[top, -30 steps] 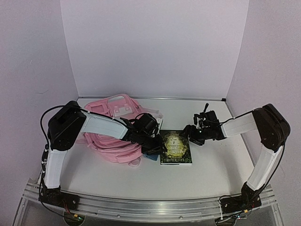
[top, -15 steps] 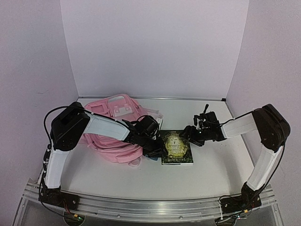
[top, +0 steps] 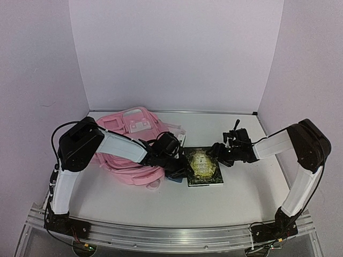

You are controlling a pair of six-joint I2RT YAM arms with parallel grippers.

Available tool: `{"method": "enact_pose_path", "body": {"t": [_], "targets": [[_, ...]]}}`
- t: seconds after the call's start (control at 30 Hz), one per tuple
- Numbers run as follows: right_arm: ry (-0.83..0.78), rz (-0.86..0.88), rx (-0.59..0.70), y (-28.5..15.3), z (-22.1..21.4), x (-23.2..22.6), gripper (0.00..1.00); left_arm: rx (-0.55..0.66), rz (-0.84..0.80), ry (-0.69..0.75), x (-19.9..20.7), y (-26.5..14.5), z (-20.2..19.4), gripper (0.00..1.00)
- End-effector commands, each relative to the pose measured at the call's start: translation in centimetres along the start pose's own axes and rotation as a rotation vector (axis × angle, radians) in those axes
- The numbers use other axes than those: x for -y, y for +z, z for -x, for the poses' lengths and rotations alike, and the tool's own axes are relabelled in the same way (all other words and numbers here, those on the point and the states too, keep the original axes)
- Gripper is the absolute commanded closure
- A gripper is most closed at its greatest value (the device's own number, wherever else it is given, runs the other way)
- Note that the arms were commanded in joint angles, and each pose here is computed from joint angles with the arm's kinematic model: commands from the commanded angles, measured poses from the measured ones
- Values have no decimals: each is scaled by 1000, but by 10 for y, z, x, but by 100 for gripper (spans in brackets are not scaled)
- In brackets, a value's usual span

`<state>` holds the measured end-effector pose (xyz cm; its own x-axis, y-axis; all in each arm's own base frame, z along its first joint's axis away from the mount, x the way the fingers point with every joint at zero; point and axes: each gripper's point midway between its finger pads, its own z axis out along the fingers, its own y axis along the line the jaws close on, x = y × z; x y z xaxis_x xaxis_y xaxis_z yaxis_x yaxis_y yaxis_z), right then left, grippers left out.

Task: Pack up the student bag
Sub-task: Pick up the book from the center of the board.

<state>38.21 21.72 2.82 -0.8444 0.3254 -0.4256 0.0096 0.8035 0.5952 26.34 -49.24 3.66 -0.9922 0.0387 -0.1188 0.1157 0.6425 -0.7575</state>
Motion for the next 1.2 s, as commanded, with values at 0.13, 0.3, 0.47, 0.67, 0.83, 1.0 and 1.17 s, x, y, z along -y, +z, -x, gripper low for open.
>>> {"method": "enact_pose_path", "body": {"t": [0.13, 0.3, 0.47, 0.67, 0.83, 1.0, 1.17], "targets": [[51, -4, -52, -2, -22, 6, 25, 202, -251, 108, 89, -43, 42, 68], [64, 1, -52, -1, -22, 5, 25, 188, -272, 95, 86, -35, 41, 69], [79, 13, -50, -1, -22, 3, 25, 185, -267, 83, 81, -28, 41, 73], [86, 13, -47, -4, -22, 4, 25, 171, -202, 15, 62, -21, 41, 87], [89, 25, -36, -7, -19, -1, 25, 129, -167, -54, 46, -12, 35, 85], [91, 32, -27, -9, -16, -4, 25, 102, -163, -77, 40, -7, 32, 78], [94, 29, -27, -9, -16, -3, 24, 83, -142, -94, 33, -3, 30, 74]]}}
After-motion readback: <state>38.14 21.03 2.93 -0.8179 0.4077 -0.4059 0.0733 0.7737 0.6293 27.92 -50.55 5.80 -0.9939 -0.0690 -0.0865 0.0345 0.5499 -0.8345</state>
